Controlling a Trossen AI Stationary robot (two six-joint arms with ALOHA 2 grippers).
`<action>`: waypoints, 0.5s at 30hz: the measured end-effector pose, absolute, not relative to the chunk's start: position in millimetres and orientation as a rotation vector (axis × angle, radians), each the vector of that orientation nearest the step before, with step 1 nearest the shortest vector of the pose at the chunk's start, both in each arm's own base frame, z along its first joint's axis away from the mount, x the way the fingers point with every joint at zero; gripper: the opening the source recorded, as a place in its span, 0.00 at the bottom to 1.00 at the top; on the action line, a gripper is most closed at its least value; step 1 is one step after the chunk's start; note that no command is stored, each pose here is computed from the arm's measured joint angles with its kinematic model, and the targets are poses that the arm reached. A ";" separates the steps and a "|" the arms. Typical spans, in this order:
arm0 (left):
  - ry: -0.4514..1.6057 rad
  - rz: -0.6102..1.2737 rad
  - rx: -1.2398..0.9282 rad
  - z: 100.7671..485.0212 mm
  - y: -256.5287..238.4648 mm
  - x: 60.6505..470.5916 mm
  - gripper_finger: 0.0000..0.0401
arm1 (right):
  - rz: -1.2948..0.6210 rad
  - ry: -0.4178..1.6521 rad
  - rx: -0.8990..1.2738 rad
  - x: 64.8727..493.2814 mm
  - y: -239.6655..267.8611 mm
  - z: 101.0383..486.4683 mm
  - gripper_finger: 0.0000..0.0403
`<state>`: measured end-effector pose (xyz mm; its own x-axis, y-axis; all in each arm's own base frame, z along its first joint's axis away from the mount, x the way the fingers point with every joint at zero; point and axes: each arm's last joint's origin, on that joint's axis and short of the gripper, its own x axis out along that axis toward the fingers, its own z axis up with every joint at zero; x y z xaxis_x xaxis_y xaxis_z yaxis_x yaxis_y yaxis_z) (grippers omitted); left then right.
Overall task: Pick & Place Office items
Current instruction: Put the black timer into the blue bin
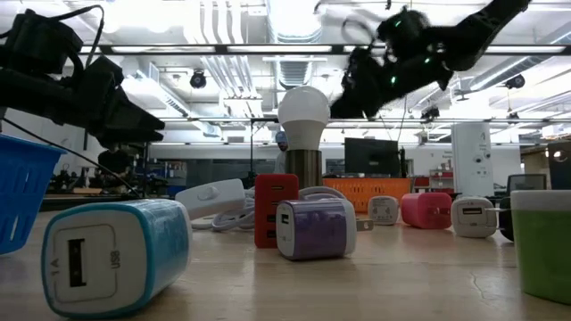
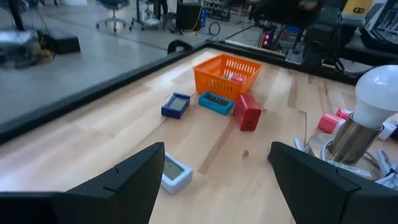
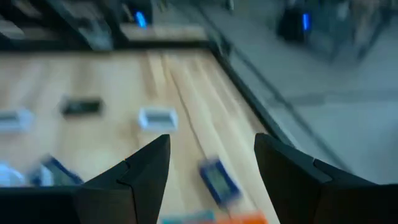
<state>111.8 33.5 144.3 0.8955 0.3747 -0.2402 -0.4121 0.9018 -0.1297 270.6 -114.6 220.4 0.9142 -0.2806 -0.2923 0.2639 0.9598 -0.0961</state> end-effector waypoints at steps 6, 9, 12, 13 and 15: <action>0.251 0.434 -0.312 137.8 34.2 114.3 0.75 | -0.176 0.139 -0.107 258.2 -74.2 228.6 0.57; 0.247 0.448 -0.352 137.0 35.0 116.5 0.75 | -0.149 0.126 -0.114 251.4 -56.1 228.6 0.57; 0.195 0.446 -0.361 141.1 36.1 120.2 0.75 | -0.147 0.128 -0.124 245.0 -39.7 225.4 0.57; 0.177 0.444 -0.363 142.4 36.5 121.6 0.75 | -0.150 0.129 -0.126 243.2 -35.0 224.1 0.57; 0.168 0.446 -0.385 142.6 37.1 123.8 0.75 | -0.147 0.139 -0.128 239.6 -26.5 220.6 0.57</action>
